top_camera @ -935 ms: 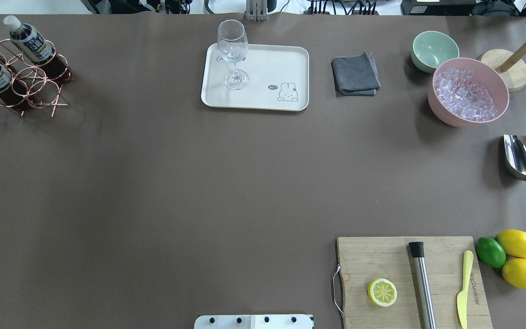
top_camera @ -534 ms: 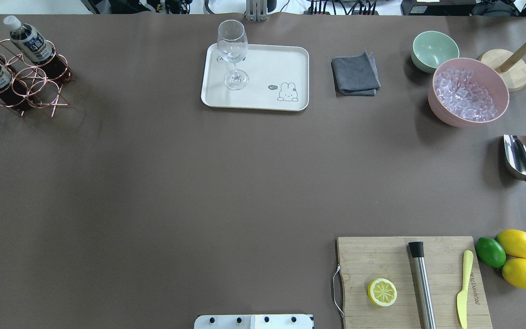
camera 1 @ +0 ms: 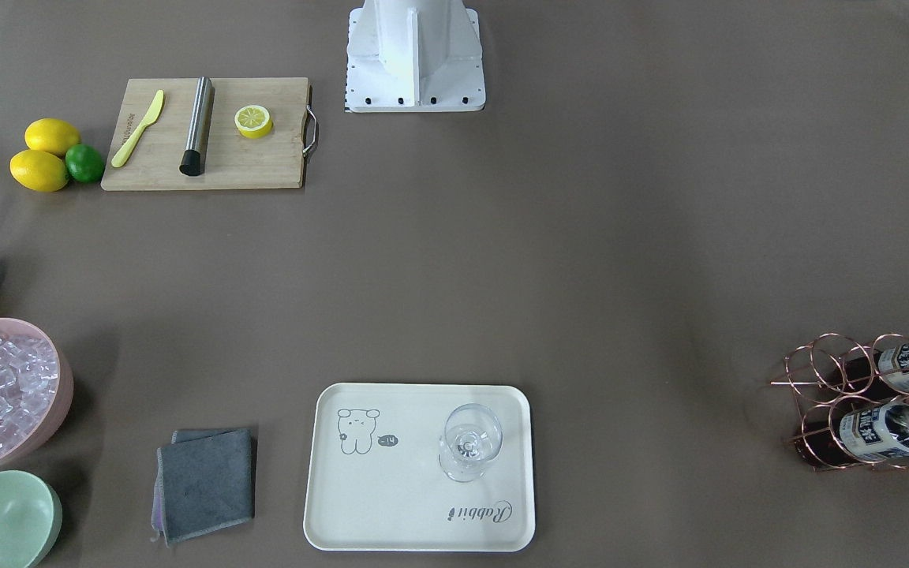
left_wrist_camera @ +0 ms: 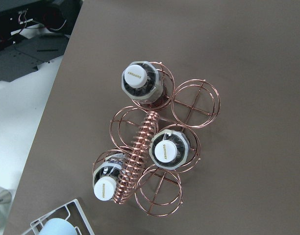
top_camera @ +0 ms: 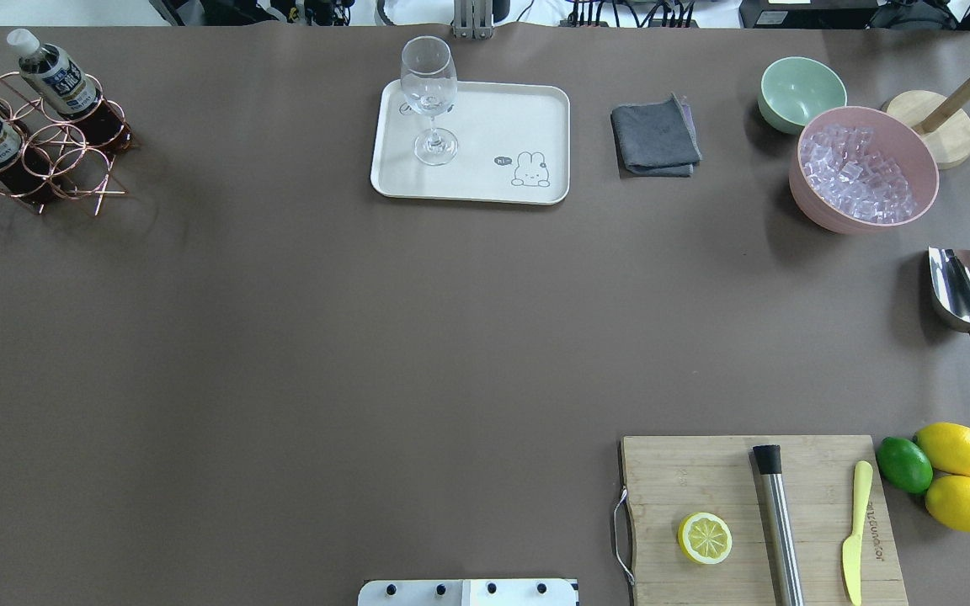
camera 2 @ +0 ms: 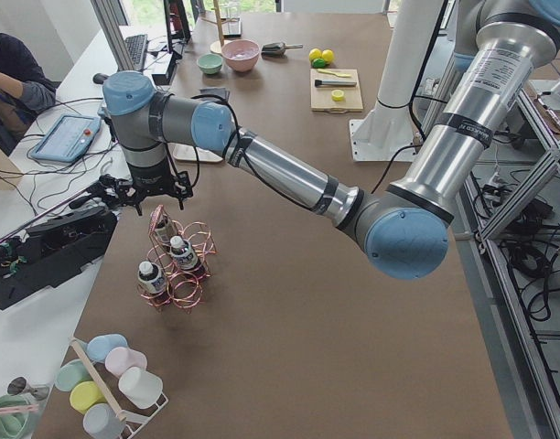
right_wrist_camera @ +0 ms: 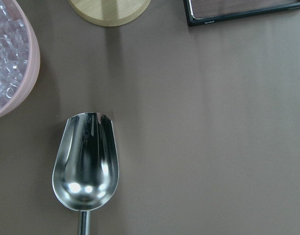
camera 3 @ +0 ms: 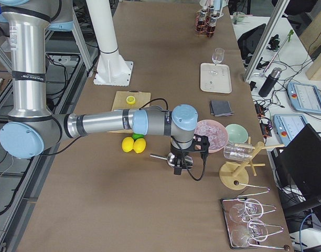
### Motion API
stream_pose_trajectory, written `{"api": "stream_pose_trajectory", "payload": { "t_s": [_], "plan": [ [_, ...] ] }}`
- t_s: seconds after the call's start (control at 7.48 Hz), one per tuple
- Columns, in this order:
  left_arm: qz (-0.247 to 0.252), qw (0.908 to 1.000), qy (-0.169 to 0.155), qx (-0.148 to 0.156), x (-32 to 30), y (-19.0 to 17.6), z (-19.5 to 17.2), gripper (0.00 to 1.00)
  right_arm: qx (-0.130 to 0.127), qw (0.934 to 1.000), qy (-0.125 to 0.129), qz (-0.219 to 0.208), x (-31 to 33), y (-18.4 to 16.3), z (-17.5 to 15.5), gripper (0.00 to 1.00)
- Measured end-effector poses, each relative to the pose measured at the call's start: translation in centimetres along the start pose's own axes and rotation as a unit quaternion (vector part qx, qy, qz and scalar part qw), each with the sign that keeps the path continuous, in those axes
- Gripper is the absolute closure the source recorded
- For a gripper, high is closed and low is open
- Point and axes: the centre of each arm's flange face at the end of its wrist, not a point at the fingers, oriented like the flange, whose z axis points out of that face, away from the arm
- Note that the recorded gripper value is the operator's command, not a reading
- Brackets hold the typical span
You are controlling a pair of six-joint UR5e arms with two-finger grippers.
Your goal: Take tea from basket to plate
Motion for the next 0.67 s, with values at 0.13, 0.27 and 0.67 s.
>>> {"api": "stream_pose_trajectory", "payload": {
  "t_s": [0.13,0.27,0.67],
  "plan": [
    [0.053,0.9986,0.009,0.0,-0.6,-1.2,1.3,0.09,0.0,1.0,0.0,0.0,0.0,0.0,0.0,0.0],
    [0.092,0.9956,0.018,0.0,-1.6,-2.3,2.6,0.09,0.0,1.0,0.0,0.0,0.0,0.0,0.0,0.0],
    [0.136,0.9902,0.031,-0.001,-2.8,-3.9,6.0,0.12,-0.001,1.0,0.001,0.001,0.1,0.0,0.1,0.0]
  ]
}}
